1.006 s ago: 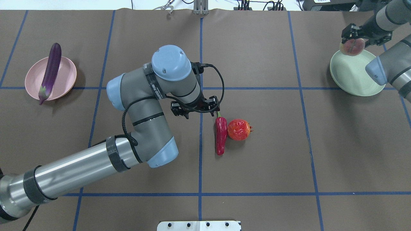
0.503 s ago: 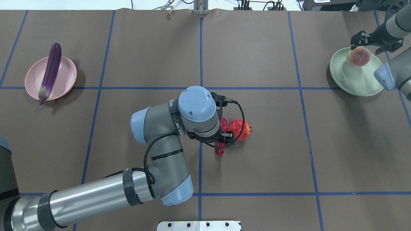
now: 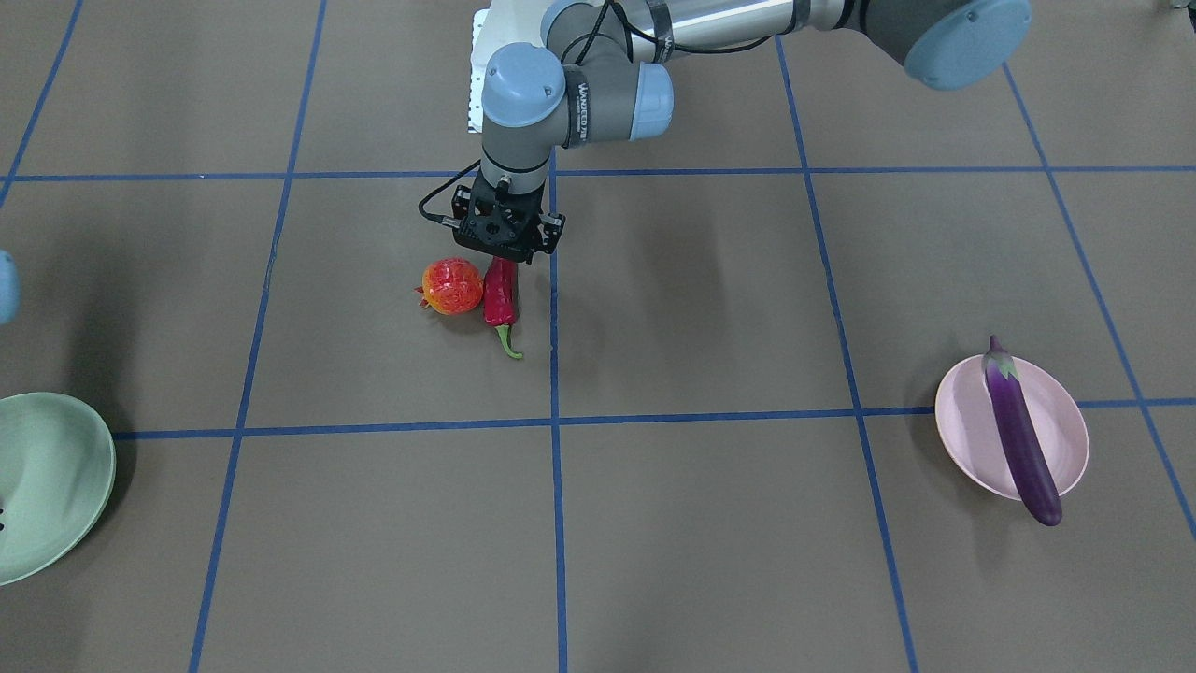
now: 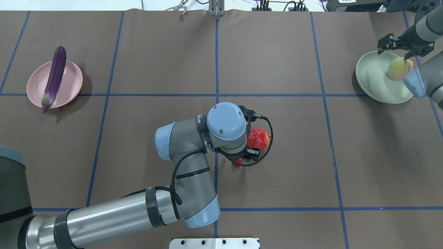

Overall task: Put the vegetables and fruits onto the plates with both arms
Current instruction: 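Carry chili to pink plate with left gripper while right releases peach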

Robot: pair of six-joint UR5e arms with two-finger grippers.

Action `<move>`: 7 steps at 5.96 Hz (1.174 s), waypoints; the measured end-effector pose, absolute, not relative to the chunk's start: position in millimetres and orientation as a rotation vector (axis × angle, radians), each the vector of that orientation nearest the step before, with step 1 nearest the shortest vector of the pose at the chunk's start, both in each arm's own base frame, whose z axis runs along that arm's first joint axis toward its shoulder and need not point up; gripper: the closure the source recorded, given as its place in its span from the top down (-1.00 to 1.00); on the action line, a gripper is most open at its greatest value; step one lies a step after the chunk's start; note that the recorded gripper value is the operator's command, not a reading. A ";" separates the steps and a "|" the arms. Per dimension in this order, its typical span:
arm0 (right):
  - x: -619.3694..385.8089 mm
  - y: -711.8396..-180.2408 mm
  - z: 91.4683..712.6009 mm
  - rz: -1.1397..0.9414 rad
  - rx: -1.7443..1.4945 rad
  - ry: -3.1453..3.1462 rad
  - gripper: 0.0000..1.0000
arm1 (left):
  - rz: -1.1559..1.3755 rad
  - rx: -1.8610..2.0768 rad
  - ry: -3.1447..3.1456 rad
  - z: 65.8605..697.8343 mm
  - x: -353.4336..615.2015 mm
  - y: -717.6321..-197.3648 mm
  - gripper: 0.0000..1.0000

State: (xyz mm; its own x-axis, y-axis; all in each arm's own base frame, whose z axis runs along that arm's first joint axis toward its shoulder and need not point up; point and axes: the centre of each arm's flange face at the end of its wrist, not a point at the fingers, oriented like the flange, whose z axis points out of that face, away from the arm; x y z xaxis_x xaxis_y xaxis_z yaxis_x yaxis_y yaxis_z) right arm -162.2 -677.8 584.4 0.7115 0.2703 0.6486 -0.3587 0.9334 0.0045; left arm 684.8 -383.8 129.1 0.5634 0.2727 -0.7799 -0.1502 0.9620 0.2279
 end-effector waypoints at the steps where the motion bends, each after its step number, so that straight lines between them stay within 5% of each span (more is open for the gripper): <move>1: -162.6 -677.5 584.6 0.349 0.133 -0.697 1.00 | 0.249 0.146 0.930 124.5 692.4 -387.9 -0.04; 2: -163.0 -677.4 584.6 0.349 0.133 -0.697 1.00 | 0.244 0.154 0.917 125.4 696.1 -390.8 -0.30; 3: -163.2 -677.4 584.5 0.348 0.132 -0.698 1.00 | 0.234 0.166 0.902 128.9 698.2 -394.8 -0.99; 7: -169.1 -681.0 562.3 0.331 0.155 -0.724 1.00 | 0.147 0.229 0.938 110.7 630.7 -449.0 -1.00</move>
State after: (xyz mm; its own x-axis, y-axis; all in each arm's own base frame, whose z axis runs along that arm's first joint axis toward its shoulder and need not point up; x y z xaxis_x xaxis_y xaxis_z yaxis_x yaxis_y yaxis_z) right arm -169.1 -681.0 562.3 0.7001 0.2429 0.6715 -0.3490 0.9368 0.0249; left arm 630.7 -449.0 110.7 0.5839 0.2239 -0.7803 -0.0252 0.9658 0.2582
